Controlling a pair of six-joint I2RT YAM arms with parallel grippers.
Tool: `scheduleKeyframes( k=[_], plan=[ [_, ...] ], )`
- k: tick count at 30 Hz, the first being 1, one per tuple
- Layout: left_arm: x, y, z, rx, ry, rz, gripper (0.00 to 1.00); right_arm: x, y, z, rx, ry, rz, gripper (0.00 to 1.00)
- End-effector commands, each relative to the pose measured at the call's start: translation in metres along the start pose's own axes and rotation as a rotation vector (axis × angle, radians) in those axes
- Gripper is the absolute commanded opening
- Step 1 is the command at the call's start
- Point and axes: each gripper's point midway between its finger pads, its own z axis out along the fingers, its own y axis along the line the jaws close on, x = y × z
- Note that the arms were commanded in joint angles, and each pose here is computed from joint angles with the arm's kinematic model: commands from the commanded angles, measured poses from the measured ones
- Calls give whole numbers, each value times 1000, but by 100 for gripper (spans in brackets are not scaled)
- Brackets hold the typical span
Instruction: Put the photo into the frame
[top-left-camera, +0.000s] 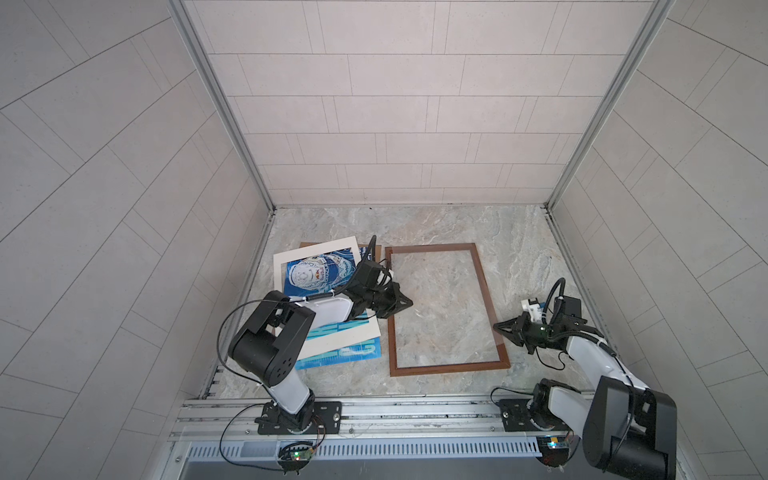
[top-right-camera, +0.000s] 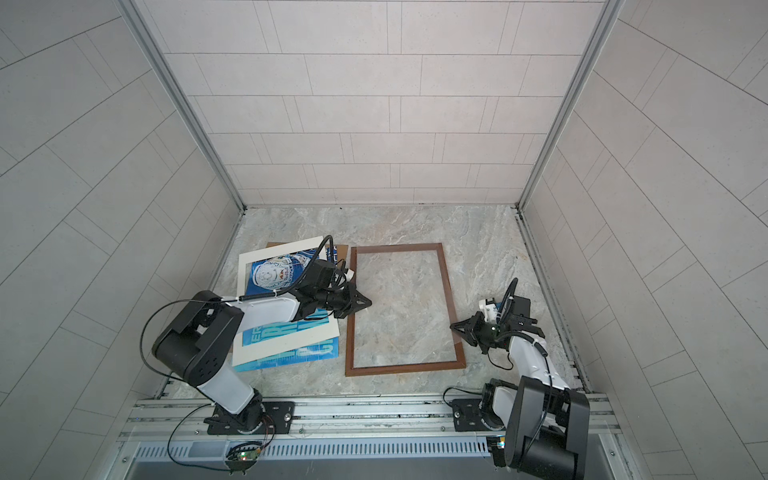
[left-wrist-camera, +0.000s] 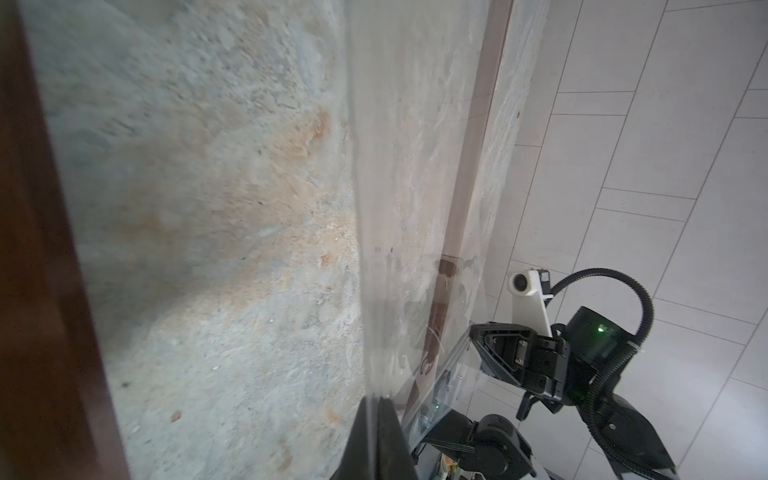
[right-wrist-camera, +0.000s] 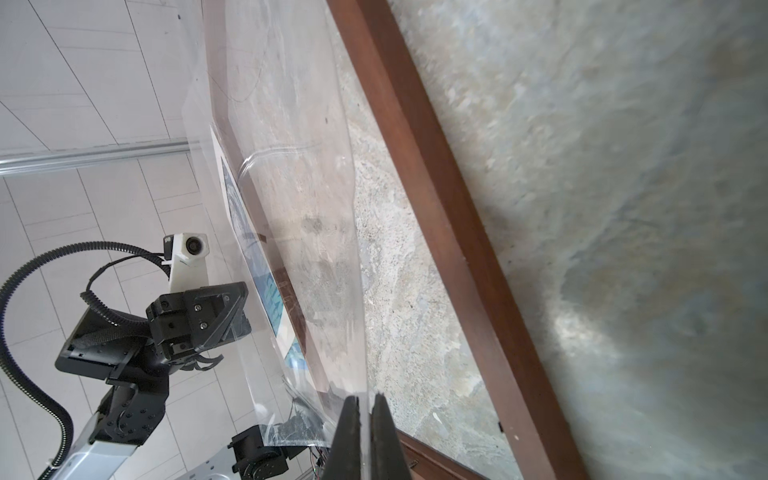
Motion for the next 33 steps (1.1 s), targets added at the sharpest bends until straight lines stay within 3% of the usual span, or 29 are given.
scheduleKeyframes(
  k=[1,13,33],
  plan=[
    [4,13,0,-46,-5,53,0,5,-1,0,21,11,-27,0],
    [-2,16,12,-15,-9,107,0,14,4,-3,29,1,-61,0],
    [1,33,18,-23,16,70,0,23,-3,-1,59,-13,-83,0]
  ],
)
